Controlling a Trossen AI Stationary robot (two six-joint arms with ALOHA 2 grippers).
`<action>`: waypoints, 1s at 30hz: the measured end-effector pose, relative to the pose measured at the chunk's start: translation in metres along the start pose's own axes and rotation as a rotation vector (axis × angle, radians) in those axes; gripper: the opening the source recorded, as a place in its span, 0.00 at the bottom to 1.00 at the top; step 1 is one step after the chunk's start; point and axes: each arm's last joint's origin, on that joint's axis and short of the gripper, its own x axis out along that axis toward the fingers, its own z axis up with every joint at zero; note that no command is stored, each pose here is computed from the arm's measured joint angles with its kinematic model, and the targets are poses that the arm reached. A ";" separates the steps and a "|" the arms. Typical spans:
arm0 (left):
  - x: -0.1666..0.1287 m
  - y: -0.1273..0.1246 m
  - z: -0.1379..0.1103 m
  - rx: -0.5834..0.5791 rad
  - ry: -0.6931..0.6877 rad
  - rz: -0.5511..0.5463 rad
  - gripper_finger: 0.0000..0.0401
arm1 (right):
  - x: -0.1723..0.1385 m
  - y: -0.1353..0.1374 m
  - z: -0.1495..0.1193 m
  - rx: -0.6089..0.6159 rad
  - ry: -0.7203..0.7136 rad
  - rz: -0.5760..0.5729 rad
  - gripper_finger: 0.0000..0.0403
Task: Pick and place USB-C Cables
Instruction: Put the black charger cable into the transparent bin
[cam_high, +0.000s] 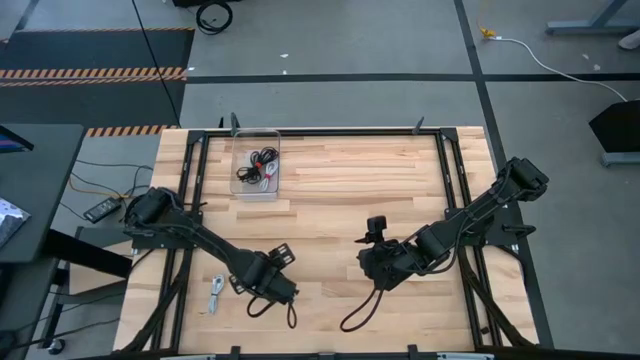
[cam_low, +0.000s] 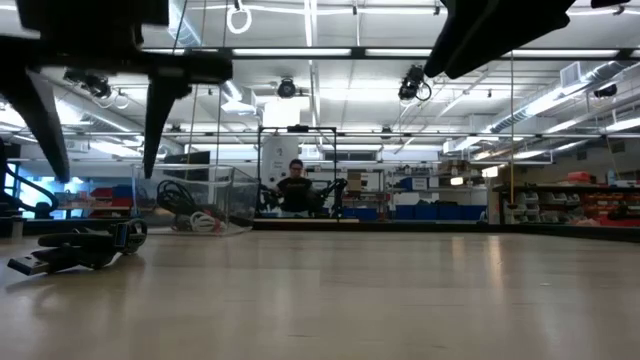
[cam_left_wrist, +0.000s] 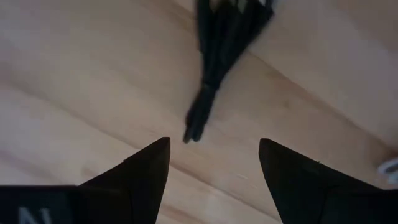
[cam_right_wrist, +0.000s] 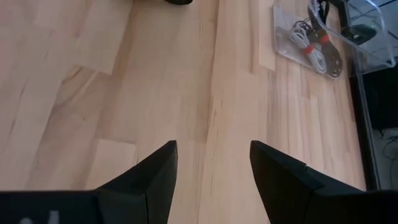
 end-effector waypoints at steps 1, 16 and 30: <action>0.004 -0.001 -0.001 0.014 0.002 -0.003 0.63 | 0.000 0.000 0.000 0.000 0.001 0.004 0.52; 0.039 -0.002 0.000 0.032 -0.110 0.015 0.59 | 0.000 0.000 0.000 -0.002 0.002 0.007 0.52; 0.056 0.000 -0.003 -0.034 -0.159 0.067 0.35 | 0.001 -0.001 0.000 -0.006 0.004 0.005 0.52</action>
